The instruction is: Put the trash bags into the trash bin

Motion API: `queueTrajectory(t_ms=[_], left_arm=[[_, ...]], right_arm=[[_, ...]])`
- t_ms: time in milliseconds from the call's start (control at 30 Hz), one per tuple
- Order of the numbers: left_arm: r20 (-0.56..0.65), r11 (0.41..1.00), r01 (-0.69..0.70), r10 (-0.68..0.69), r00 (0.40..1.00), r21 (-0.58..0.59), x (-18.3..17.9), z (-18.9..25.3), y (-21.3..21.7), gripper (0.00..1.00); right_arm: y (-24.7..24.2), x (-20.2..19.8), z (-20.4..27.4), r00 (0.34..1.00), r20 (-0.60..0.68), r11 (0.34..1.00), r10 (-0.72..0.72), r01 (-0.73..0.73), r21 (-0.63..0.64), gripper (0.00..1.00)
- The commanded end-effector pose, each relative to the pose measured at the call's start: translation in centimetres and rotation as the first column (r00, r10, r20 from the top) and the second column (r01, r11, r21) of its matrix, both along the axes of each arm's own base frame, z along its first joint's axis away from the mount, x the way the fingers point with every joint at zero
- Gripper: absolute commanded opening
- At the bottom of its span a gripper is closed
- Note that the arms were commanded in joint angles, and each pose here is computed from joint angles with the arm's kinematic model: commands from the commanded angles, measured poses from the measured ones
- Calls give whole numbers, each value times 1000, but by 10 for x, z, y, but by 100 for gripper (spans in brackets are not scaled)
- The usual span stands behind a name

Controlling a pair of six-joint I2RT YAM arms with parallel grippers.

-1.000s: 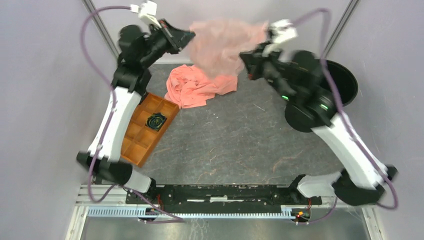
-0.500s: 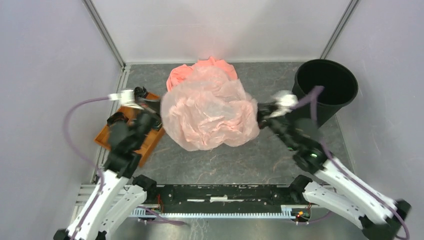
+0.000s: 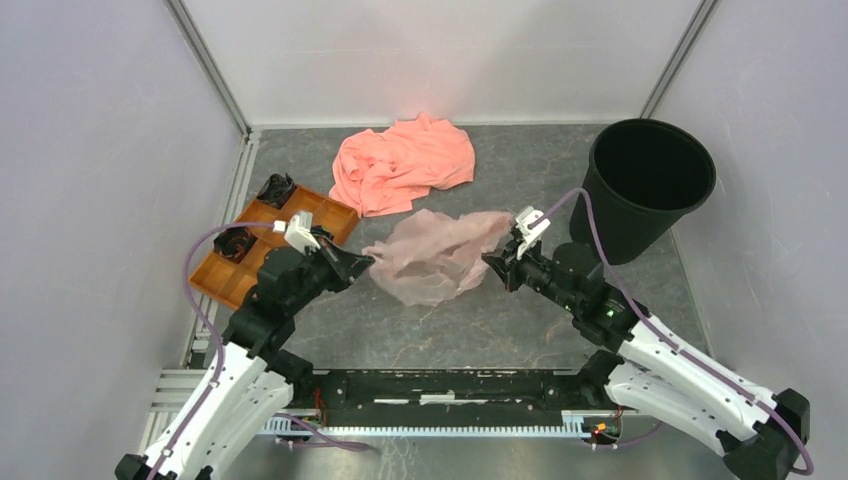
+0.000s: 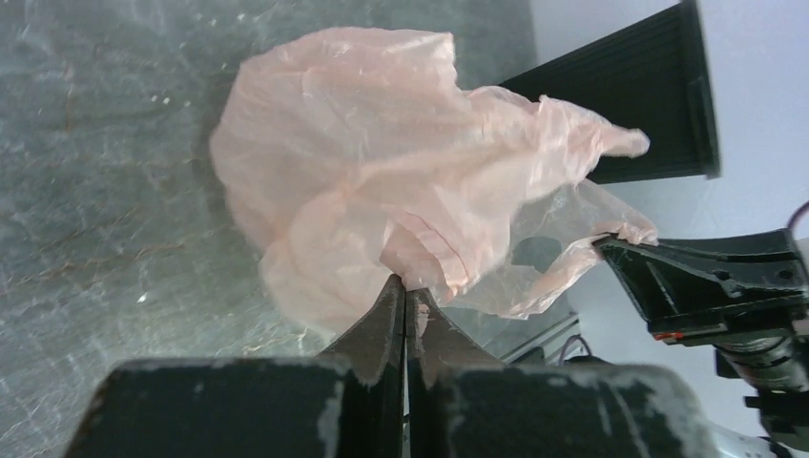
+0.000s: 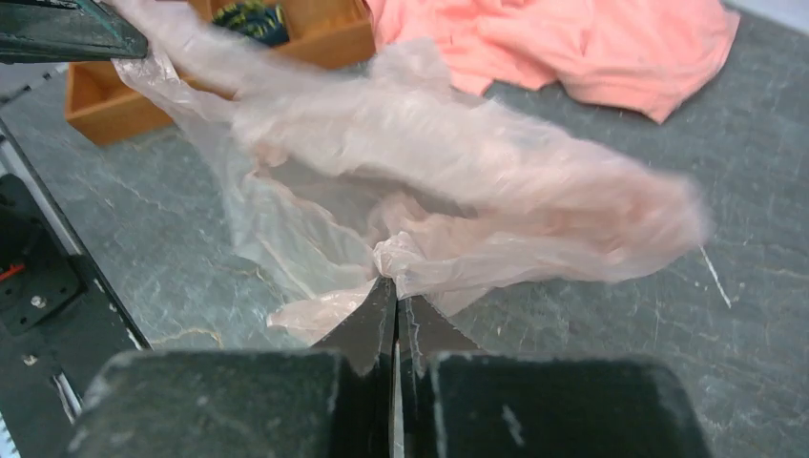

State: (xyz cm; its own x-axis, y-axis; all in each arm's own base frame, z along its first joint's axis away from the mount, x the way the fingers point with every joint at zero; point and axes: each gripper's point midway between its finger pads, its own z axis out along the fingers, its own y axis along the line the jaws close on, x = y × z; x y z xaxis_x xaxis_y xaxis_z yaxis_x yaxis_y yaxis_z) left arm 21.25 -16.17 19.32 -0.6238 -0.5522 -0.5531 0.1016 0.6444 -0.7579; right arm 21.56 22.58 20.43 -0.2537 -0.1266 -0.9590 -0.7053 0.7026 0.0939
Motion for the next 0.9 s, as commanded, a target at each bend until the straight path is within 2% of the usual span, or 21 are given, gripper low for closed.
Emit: queueTrajectory(t_ms=[0,100,267,400,500,567,633,700,800,867], left_arm=[[32,999,-31,31,999,-15,2,27,5,2],[4,997,-77,77,997,0,11,22,9,2],[19,997,-66,65,998,46,35,38,0,2],[-29,990,-97,101,995,103,59,23,-1,2],[-64,989,-78,86,994,128,83,8,-13,2],[-62,994,-34,40,997,99,105,23,-25,2],[15,998,53,-53,998,29,126,75,-45,2],[196,987,157,-151,969,-16,135,158,-64,2],[518,970,242,-194,833,-26,102,290,-78,2],[683,972,237,-169,711,-6,63,346,-76,2]], right_arm=[[2,2,8,1000,20,999,-16,15,49,1],[1,9,-10,998,-29,998,-61,62,33,1],[2,23,-24,985,-98,990,-139,138,-13,0],[-3,36,-30,960,-156,972,-235,235,-14,0],[-2,57,-15,950,-163,963,-268,270,-9,0],[-4,79,11,949,-137,958,-285,287,-5,0],[-9,102,56,948,-69,951,-310,310,-10,0],[-13,114,124,948,54,950,-313,313,-2,0],[-4,90,232,950,246,977,-194,165,135,0],[-1,61,274,928,352,977,-124,52,208,0]])
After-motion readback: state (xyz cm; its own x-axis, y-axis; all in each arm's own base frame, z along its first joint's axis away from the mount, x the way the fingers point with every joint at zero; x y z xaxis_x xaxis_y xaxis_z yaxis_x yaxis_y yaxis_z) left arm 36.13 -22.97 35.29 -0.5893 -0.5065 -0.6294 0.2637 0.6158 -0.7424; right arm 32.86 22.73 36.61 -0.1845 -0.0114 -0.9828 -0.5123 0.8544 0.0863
